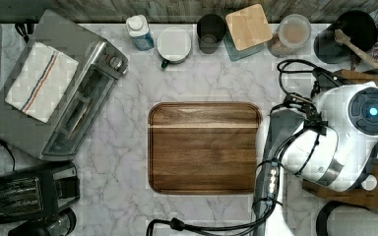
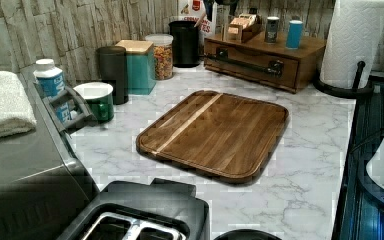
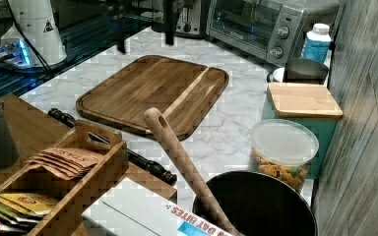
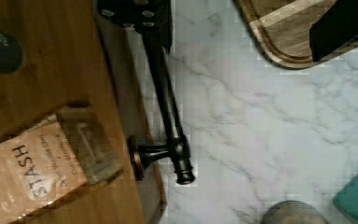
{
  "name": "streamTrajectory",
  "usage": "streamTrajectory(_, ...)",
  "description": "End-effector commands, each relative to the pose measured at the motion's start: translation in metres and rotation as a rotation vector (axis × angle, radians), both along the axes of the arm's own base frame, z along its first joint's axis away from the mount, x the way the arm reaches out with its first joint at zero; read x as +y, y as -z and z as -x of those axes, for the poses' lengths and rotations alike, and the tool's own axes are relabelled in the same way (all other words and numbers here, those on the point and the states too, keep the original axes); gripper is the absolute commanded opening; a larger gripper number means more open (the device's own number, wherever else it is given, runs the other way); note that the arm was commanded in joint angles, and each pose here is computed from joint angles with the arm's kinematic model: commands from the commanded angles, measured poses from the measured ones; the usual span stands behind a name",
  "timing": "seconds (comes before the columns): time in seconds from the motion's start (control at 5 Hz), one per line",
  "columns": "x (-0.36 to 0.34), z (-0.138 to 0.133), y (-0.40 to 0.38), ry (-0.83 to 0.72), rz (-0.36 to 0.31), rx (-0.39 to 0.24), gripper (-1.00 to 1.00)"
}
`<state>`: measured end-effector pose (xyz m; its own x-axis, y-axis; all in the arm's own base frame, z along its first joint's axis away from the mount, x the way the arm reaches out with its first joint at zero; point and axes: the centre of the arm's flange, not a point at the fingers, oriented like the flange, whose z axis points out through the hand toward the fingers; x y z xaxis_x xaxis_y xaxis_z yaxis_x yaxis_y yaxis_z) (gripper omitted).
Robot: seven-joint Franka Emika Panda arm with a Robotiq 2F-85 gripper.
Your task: Open the drawer.
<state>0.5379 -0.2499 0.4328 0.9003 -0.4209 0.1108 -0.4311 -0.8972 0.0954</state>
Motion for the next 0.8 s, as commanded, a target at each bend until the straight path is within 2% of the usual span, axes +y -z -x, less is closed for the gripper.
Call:
streamTrajectory(0.2, 0.015, -0.028, 0.002, -0.165, 0.091, 0.069, 1.0)
streamTrajectory(0.4, -0.007, -0.03, 0.01, -0.197, 0.135, 0.116, 1.0)
streamTrajectory(0.6, -0.031, -0.033, 0.02, -0.209, 0.116, 0.123, 1.0)
streamTrajectory(0.8, -0.032, -0.032, 0.035, -0.181, 0.09, 0.074, 1.0)
